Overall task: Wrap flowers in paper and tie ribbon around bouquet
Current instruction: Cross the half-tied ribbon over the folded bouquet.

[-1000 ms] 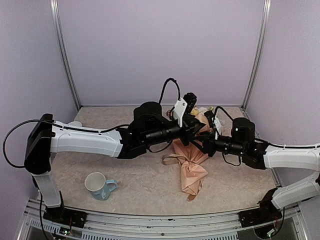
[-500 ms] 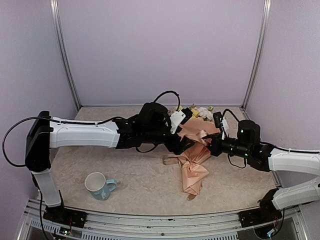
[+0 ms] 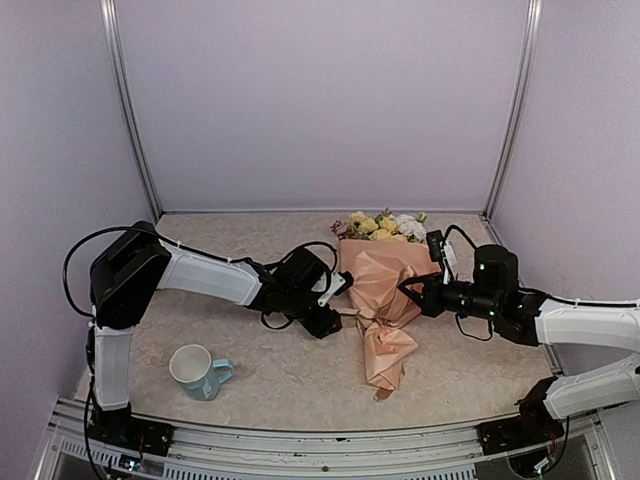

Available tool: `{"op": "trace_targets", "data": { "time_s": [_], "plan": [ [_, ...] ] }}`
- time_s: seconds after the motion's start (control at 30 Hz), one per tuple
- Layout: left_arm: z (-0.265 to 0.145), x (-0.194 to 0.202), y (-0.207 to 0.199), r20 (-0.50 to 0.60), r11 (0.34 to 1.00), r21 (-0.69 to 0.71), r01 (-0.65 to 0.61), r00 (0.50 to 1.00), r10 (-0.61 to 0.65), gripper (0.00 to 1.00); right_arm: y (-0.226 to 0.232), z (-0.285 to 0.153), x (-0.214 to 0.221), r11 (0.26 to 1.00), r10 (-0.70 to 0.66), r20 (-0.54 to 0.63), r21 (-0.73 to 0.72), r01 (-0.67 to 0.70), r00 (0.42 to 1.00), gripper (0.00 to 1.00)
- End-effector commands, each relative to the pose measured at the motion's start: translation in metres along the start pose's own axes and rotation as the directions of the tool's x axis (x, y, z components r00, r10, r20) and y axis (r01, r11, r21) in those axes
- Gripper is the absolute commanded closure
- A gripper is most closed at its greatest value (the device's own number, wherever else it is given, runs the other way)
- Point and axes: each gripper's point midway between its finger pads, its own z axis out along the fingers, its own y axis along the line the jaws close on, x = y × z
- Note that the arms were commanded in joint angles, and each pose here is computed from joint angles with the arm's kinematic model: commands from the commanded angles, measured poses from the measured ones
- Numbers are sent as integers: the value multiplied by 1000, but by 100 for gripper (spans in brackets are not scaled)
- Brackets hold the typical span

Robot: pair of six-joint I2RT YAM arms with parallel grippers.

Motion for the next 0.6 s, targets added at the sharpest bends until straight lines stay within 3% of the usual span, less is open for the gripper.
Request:
{"op": "trace_targets", "data": {
  "time_s": [0.0,0.03,0.1,0.13,0.23,0.33,0.47,0.57],
  "plan": [
    [-2,-10,3,7,1000,-19,-18,1000,19,49,-6,-6,3,1000,17,1,22,-17,1000,100],
    [-4,-8,3,10,1000,-22,-22,1000,22,59,-6,-7,3,1000,17,3,25,-17,1000,100],
    [-9,-9,5,27,999,-34,-24,999,25,91,-6,-9,2,999,18,3,31,-18,1000,100],
    [-12,-11,6,40,999,-42,-23,999,24,100,-6,-9,1,999,14,-3,35,-13,1000,98],
    [-29,-22,-5,113,999,3,-37,993,36,100,-13,-13,-1,996,5,-25,95,-3,1000,95],
    [-44,-33,-18,167,998,31,-60,985,54,100,-39,-26,-3,963,27,-47,270,-14,999,84],
    [-54,-40,-38,179,992,79,-98,980,83,100,-68,-50,-2,899,58,-45,436,-32,997,87],
    [-64,-42,-58,191,980,107,-165,971,142,100,-103,-81,2,782,144,-12,614,-106,990,91]
  ]
}}
